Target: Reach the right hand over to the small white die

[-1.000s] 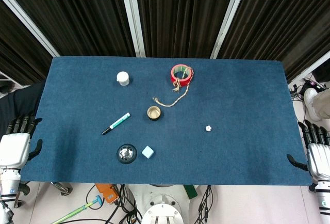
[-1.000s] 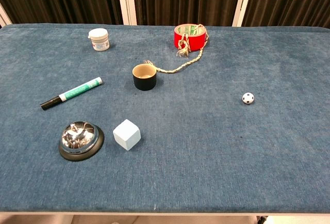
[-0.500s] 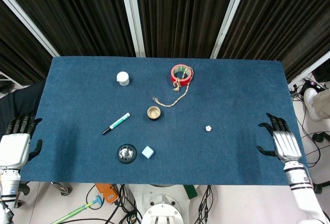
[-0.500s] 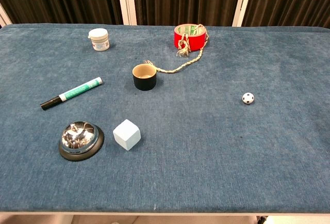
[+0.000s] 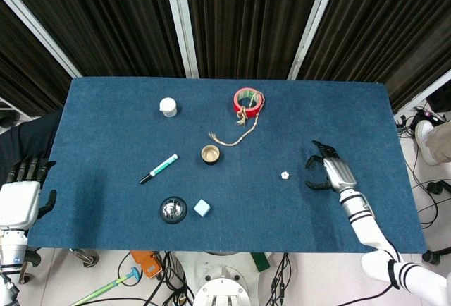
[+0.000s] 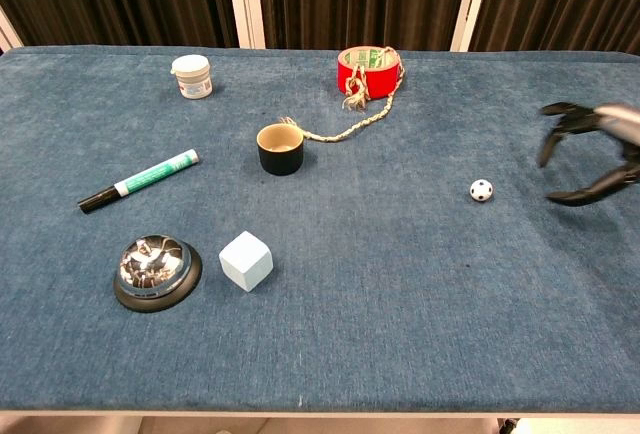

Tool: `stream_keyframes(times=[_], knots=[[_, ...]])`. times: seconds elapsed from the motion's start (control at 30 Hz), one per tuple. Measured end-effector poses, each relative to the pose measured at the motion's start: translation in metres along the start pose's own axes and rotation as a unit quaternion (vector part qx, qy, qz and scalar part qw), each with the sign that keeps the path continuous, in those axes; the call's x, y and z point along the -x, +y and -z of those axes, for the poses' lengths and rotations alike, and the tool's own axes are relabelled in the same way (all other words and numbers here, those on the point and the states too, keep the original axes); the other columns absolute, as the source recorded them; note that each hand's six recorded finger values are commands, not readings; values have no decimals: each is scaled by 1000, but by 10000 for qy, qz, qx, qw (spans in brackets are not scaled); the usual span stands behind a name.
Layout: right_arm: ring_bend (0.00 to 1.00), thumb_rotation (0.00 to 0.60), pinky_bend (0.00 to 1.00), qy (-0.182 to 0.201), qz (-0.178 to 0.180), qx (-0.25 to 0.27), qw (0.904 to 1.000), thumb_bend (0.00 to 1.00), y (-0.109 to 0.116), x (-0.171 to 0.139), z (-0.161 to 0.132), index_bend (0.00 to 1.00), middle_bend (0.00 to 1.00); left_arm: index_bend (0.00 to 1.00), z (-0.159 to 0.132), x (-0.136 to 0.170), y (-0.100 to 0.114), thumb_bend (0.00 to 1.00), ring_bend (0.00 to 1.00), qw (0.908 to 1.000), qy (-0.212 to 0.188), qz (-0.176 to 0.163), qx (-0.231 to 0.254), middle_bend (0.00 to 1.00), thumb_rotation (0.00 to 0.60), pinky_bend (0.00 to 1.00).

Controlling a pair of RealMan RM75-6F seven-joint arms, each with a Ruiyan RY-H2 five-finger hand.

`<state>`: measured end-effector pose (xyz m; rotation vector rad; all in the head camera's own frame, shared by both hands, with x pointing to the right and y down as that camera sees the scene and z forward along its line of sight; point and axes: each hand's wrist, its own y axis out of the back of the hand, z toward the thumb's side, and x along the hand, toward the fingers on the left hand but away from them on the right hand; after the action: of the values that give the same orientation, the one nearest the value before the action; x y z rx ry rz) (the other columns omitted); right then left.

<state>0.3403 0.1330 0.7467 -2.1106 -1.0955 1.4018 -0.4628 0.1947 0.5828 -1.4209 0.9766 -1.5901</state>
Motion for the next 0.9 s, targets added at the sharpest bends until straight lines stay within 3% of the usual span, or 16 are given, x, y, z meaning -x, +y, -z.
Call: stream_keyframes(times=[0.23,0.9], knots=[[85,600,20,294,-255,119,9992,326,-18,21,-23,534,76,171,-1,-1,-2,410,7,10000,-25,21,-34,0,600,95],[85,600,27,467,-574,213,9970,345,-38,39,-41,570,76,172,-3,-1,-3,410,7,9999,-52,37,-134,0,600,95]])
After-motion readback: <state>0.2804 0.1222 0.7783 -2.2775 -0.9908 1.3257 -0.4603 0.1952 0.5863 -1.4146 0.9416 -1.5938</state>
